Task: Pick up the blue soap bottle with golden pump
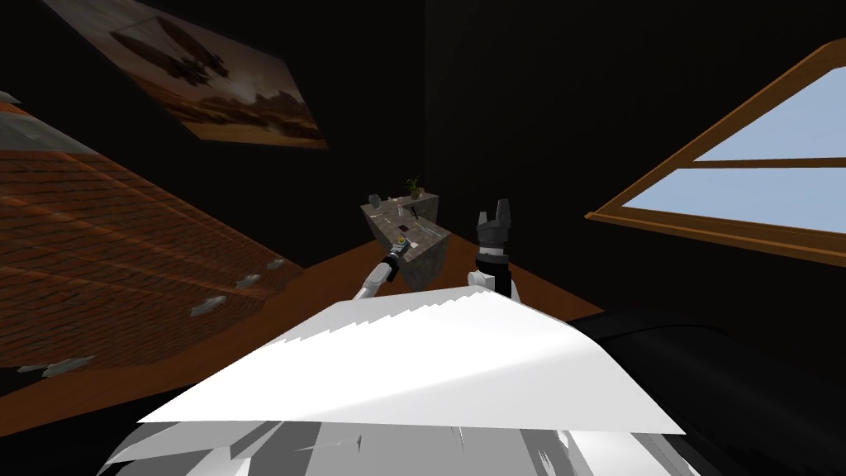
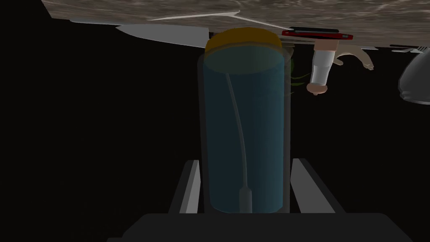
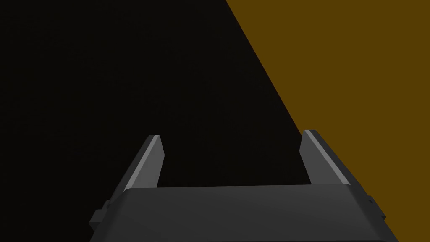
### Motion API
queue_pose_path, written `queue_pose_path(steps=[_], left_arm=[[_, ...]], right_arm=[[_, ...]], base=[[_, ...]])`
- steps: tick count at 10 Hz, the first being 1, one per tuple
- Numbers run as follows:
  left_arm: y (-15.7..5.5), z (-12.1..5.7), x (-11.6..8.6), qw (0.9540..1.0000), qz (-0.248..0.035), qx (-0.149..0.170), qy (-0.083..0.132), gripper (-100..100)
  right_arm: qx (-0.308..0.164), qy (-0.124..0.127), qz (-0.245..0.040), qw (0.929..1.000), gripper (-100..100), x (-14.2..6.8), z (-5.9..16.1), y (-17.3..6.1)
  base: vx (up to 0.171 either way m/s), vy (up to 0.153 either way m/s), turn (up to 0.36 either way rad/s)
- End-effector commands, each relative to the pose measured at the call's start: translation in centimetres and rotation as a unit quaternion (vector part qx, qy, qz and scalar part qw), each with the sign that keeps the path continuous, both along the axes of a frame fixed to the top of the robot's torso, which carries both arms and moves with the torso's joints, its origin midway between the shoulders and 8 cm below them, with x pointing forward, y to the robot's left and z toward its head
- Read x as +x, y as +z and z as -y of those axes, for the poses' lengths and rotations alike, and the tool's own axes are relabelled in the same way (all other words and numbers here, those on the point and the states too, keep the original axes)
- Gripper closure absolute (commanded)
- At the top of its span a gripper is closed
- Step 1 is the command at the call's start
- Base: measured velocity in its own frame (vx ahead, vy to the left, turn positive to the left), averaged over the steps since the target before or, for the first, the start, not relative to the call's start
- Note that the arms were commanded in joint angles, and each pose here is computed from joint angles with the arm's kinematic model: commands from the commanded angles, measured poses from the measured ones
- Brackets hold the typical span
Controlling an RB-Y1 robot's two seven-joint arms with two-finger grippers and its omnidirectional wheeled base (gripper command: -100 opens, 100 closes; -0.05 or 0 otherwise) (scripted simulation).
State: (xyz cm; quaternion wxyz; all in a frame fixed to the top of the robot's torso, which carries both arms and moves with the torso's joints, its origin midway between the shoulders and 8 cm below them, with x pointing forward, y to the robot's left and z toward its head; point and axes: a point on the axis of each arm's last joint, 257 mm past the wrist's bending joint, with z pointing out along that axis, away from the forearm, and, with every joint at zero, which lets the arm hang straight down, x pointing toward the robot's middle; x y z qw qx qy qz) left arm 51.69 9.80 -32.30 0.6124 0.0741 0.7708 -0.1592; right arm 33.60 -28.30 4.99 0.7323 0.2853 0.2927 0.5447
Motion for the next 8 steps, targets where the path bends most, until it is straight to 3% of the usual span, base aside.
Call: queue_pose_path(steps=[1,3,5,6,8], left_arm=[[1.3,1.0,-0.7,0.9996,0.015,-0.019,0.012,100],[1.7,0.9,-0.6,0.9992,0.016,-0.034,0.017,100],[1.8,0.9,-0.6,0.9995,0.027,-0.009,0.011,100],[3.4,1.5,-1.2,0.9978,0.042,-0.043,0.029,100],[3.8,1.6,-1.2,0.9972,0.045,-0.052,0.028,100]], right_arm=[[0.000,0.000,0.000,1.0000,0,0.0,0.0,0.0],[0.000,0.000,0.000,1.0000,0,0.0,0.0,0.0],[0.000,0.000,0.000,1.0000,0,0.0,0.0,0.0],[0.000,0.000,0.000,1.0000,0,0.0,0.0,0.0],[0.000,0.000,0.000,1.0000,0,0.0,0.0,0.0]], base=[[0.017,0.045,-0.067],[0.012,0.063,-0.024],[0.003,0.009,0.007],[0.011,0.058,-0.055],[0.014,0.058,-0.025]])
